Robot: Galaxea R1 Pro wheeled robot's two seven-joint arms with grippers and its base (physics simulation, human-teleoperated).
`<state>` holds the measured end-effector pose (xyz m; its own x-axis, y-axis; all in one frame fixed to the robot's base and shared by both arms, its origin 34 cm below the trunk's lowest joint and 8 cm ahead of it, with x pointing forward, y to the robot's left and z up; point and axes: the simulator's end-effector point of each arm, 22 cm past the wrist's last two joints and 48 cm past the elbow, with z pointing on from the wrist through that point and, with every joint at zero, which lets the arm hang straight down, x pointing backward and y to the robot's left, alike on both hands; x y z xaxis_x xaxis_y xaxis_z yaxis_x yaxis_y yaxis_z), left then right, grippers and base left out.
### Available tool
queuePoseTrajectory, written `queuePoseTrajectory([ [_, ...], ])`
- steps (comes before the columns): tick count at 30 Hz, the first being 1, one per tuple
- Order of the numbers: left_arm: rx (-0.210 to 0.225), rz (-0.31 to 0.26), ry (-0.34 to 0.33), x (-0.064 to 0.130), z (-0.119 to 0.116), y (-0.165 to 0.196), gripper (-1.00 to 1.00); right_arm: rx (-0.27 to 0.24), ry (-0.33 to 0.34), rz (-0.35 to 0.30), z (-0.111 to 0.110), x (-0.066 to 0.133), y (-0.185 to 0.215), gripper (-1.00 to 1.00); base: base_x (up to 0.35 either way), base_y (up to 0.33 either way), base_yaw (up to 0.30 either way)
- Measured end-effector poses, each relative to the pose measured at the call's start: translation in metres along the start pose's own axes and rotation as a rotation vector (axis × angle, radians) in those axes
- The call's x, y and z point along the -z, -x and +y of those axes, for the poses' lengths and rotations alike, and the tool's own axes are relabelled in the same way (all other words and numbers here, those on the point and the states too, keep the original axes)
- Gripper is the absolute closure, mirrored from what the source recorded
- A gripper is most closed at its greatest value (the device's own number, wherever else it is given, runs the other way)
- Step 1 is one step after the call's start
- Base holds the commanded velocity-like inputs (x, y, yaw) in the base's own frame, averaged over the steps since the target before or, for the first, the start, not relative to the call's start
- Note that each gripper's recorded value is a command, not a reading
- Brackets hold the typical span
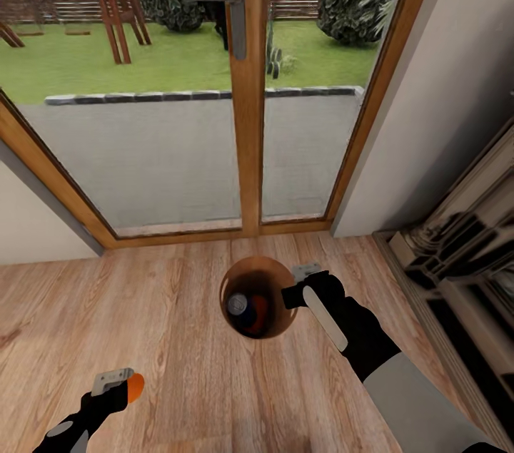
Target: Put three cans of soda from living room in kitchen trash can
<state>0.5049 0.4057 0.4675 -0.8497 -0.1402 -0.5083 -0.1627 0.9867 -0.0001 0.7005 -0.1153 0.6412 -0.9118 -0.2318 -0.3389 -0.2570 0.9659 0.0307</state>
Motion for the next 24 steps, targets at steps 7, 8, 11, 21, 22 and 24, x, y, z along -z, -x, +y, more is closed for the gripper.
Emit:
queuePoseTrajectory([
  [7,0.001,-0.007,-0.128,0.002,-0.028,0.003,1.00,0.001,-0.004,0.001,-0.001,0.000,-0.001,1.00,0.000,0.000,0.000],
  [8,0.002,-0.007,-0.144,0.002,-0.031,0.004,1.00,0.001,-0.005,0.002,-0.001,-0.001,-0.001,1.00,0.000,0.000,0.000],
  [11,0.001,-0.025,-0.198,0.004,-0.043,0.012,1.00,0.001,-0.006,0.004,-0.002,-0.001,-0.002,1.00,0.000,0.000,0.000],
  [21,0.007,-0.022,-0.422,0.017,-0.088,0.038,1.00,-0.009,-0.039,0.021,-0.010,-0.005,-0.008,1.00,0.000,0.000,0.000],
  [22,0.008,-0.023,-0.437,0.019,-0.090,0.042,1.00,-0.002,-0.064,0.027,-0.016,-0.006,-0.010,1.00,0.000,0.000,0.000],
  [24,0.016,-0.022,-0.473,0.023,-0.097,0.055,1.00,0.008,-0.123,0.040,-0.029,-0.007,-0.014,1.00,0.000,0.000,0.000],
])
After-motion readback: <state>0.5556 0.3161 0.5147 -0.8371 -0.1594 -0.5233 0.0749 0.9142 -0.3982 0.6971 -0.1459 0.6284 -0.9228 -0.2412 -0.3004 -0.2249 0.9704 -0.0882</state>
